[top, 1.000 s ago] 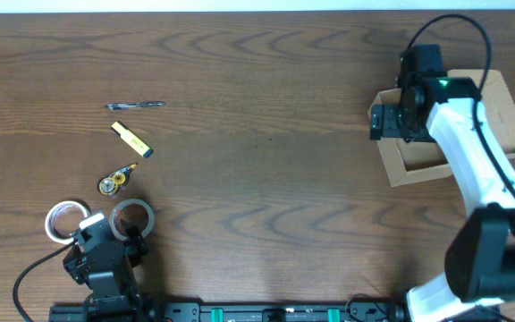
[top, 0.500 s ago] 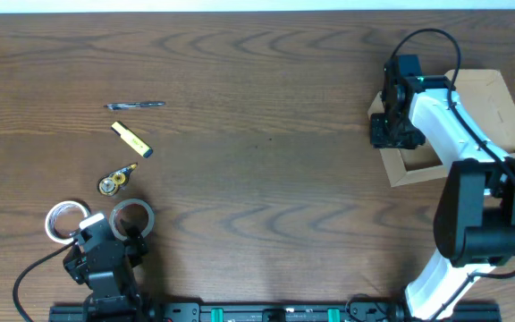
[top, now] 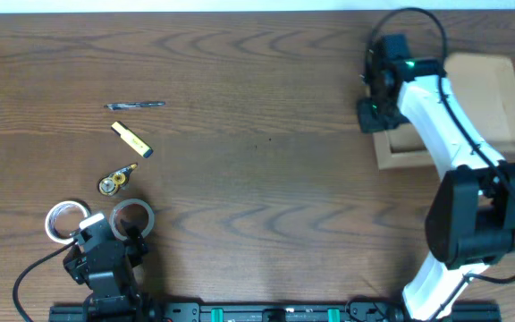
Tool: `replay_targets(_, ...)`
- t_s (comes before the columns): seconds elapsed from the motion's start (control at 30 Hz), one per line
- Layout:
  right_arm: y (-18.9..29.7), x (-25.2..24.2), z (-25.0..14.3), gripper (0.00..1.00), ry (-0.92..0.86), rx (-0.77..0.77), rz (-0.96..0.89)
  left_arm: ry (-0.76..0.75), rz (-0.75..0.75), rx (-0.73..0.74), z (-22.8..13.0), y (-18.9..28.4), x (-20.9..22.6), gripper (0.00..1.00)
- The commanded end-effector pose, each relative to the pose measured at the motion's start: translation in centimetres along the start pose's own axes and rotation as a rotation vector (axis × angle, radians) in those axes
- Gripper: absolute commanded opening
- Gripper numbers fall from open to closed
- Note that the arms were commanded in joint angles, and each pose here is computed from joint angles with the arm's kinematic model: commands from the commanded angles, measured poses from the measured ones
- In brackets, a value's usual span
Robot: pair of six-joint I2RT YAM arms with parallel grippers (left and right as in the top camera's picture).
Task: Pack container
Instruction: 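Drag the box with the right gripper to the table center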
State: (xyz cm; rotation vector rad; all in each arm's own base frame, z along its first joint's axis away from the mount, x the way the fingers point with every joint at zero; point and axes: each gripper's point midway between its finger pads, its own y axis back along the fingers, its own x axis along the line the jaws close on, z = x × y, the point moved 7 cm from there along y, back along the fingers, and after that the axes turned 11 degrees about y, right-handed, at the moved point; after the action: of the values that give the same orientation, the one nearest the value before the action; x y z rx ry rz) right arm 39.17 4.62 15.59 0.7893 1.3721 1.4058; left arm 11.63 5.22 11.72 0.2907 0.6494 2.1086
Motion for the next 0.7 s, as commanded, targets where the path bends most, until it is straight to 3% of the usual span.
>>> replay_targets(0.0,3.1,3.5,2.8,0.01,0.256,-0.112,-0.014,-0.013,0.003,0.006,-0.3,-0.1,0.0,0.96)
replay_targets(0.23,6.3,13.4,4.7,0.01,0.879,-0.273,-0.032,-0.013,0.003,0.006,-0.3,-0.1,0.0,0.95)
replay_targets(0.4,7.5,18.7,4.3,0.01,1.058,-0.345,-0.014,-0.013,0.003,0.006,-0.3,-0.1,0.0,0.95)
replay_targets(0.5,7.9,21.5,3.1,0.01,1.266,-0.392,0.105,-0.013,0.003,0.006,-0.3,-0.1,0.0,0.95)
replay_targets(0.67,7.2,21.9,1.8,0.01,1.353,-0.348,0.197,-0.013,0.003,0.006,-0.3,-0.1,0.0,0.96)
